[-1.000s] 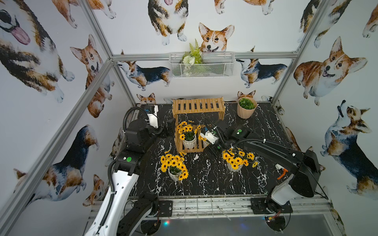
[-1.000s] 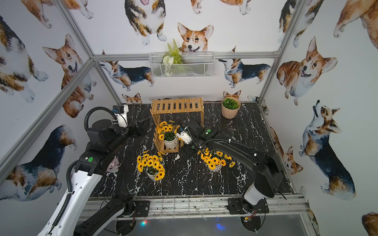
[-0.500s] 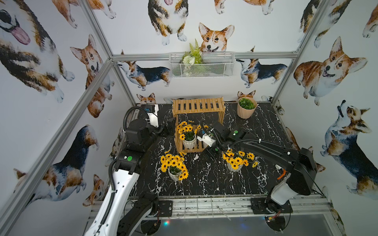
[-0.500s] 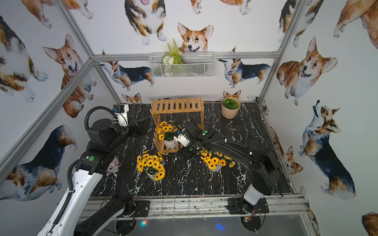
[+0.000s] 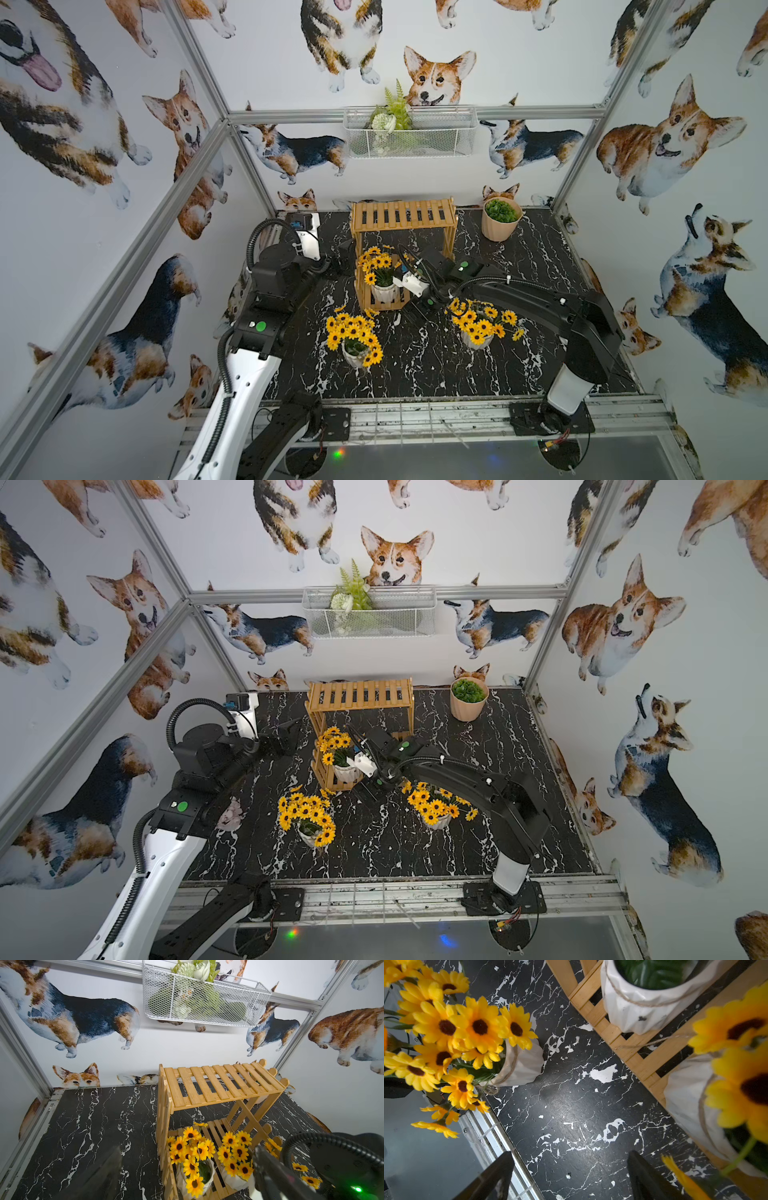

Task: Take the sunflower pots off the shelves
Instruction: Pick up the sunflower pot from the shelf.

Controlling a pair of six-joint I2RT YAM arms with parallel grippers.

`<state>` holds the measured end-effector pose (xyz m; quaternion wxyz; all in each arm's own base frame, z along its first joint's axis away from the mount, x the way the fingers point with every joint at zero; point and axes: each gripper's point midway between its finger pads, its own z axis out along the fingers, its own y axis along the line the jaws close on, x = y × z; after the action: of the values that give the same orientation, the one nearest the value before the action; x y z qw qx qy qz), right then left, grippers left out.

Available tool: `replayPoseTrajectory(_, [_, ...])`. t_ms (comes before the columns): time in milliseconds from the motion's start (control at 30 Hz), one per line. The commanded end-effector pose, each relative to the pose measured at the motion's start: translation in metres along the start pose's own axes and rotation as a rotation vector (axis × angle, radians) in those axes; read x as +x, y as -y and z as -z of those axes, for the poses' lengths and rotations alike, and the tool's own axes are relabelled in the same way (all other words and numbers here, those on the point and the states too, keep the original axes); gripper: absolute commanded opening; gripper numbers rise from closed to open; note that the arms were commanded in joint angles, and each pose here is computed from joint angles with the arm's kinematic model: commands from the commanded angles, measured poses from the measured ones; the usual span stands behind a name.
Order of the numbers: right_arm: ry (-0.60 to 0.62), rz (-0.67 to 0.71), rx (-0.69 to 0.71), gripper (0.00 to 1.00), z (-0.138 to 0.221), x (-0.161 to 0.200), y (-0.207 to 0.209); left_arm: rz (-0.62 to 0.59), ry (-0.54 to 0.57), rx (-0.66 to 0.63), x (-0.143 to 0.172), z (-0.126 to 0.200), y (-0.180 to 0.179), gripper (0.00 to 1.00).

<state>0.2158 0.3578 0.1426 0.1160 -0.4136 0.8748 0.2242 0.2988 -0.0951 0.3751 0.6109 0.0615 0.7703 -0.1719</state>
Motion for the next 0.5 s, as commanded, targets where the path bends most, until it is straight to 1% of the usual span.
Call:
replayPoseTrajectory(0, [0.009,0.004,0.000,0.89,0.001,-0.006,0.009,-0.011,0.035,-0.005,-0.010,0.004,0.000,1.00])
replayPoseTrajectory(200, [0.029,-0.032,0.014,0.88,0.007,-0.013,0.027,-0.016,0.045,-0.008,-0.014,0.008,0.000,1.00])
replayPoseTrajectory(467, [0.030,-0.030,0.058,0.88,0.007,-0.013,0.040,-0.018,0.049,-0.009,-0.014,0.009,0.000,1.00])
